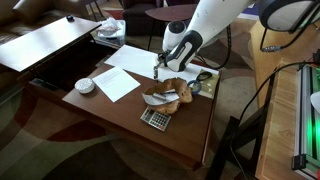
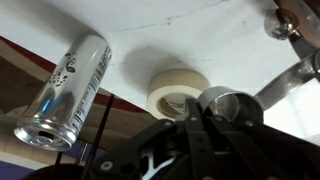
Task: Move the measuring spoon set from the tray to the table
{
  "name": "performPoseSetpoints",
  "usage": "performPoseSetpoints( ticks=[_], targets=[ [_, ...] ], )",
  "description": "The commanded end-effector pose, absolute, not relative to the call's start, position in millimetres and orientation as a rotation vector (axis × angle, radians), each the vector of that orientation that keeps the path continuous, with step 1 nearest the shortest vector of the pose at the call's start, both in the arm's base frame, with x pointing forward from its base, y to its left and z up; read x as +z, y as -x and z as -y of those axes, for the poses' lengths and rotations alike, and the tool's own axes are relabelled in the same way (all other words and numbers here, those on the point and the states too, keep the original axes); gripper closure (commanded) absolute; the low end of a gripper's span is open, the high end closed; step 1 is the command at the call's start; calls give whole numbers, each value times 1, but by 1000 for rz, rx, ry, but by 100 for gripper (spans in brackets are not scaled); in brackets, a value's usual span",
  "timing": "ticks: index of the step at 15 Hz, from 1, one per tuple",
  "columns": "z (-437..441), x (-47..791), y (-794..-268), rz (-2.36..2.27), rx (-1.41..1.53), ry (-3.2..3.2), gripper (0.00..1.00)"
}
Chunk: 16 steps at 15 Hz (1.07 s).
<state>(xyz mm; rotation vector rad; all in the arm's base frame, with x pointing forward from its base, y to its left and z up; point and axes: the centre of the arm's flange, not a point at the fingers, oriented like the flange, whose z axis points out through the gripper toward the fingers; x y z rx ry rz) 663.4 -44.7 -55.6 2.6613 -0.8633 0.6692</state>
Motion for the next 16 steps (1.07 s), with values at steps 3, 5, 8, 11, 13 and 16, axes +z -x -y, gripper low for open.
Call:
performPoseSetpoints(
  ticks=[3, 5, 8, 11, 13, 16],
  targets=[
    [26, -89, -672, 795, 455, -2604, 99],
    [20, -93, -672, 768, 406, -2638, 70],
    [14, -93, -675, 752, 432, -2693, 93],
    [11, -92, -679, 759, 446, -2731, 68],
    [3, -76, -672, 764, 474, -2787, 62],
    [-19, -37, -626, 601, 478, -2952, 38]
  ],
)
